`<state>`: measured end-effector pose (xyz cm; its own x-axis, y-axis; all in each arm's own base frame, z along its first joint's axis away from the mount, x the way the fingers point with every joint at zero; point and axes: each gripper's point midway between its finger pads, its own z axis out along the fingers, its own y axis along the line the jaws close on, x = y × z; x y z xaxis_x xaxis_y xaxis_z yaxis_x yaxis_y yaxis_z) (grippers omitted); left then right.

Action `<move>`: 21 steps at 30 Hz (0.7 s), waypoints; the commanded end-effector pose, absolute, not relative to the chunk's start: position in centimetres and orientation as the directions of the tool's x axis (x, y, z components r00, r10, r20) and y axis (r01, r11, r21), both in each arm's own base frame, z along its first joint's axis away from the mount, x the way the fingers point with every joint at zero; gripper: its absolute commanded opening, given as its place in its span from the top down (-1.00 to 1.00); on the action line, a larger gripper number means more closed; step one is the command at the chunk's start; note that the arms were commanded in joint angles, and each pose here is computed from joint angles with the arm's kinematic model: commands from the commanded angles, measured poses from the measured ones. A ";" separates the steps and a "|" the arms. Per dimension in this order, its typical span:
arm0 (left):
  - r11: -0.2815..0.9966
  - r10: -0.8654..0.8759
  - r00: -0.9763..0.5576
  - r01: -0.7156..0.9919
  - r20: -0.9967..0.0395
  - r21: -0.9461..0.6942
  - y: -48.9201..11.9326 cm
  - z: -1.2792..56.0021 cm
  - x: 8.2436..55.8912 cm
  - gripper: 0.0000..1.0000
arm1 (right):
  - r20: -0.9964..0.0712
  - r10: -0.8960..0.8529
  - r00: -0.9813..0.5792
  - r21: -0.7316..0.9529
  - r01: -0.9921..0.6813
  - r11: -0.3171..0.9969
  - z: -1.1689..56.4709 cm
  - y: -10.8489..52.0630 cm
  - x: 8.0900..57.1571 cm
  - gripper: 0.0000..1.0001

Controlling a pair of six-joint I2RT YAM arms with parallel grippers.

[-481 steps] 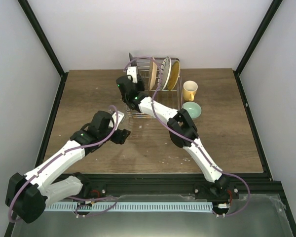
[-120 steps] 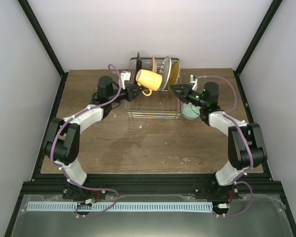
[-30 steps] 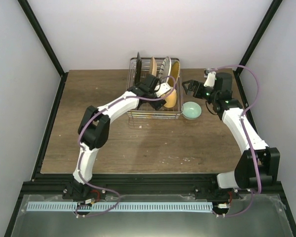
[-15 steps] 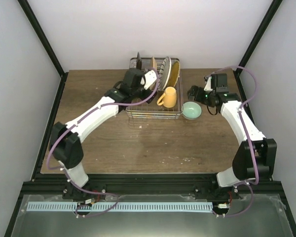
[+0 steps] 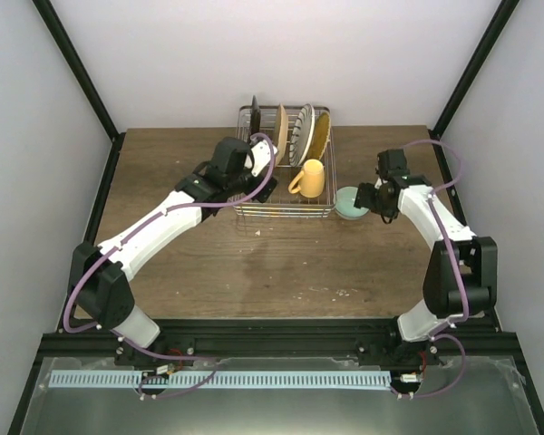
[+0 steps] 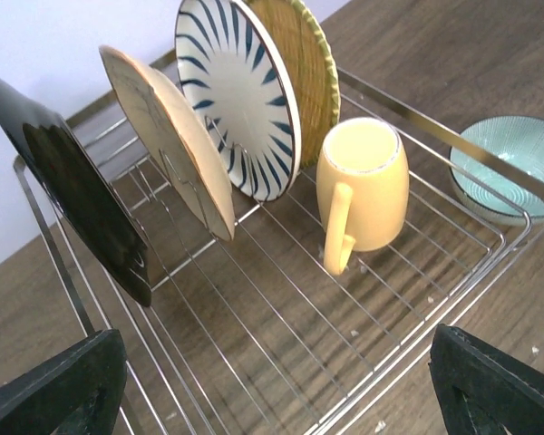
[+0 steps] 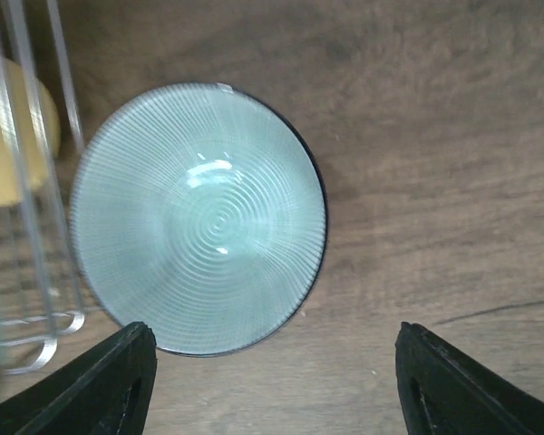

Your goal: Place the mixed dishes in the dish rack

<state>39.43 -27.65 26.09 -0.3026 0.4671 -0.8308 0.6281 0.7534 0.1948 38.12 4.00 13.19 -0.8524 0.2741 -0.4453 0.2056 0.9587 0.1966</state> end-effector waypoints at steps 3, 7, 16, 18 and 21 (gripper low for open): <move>0.770 0.424 -0.313 0.618 -0.850 0.157 -27.3 27.1 39.0 -0.86 | -0.420 0.293 -0.859 0.153 0.251 0.956 9.1 2.9 37.7 -0.35; 0.773 0.409 -0.302 0.617 -0.861 0.151 -27.4 27.7 39.1 -0.86 | -0.412 0.296 -0.862 0.151 0.255 0.955 7.6 3.0 38.6 -0.21; 0.780 0.421 -0.310 0.604 -0.853 0.165 -26.8 27.3 39.4 -0.86 | -0.446 0.282 -0.850 0.163 0.233 0.959 6.7 3.4 41.7 -0.12; 0.781 0.421 -0.311 0.601 -0.852 0.167 -26.7 27.2 39.5 -0.86 | -0.440 0.284 -0.852 0.165 0.234 0.958 6.1 3.5 42.0 0.00; 0.782 0.425 -0.315 0.599 -0.849 0.169 -26.7 27.0 39.7 -0.86 | -0.428 0.286 -0.857 0.172 0.234 0.957 5.2 3.7 42.3 0.28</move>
<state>39.50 -27.07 25.88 -0.3293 0.4455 -0.8325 0.6151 0.7702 0.1689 40.27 3.76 4.79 -0.8784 0.2766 -0.3897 0.2336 0.9599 0.1549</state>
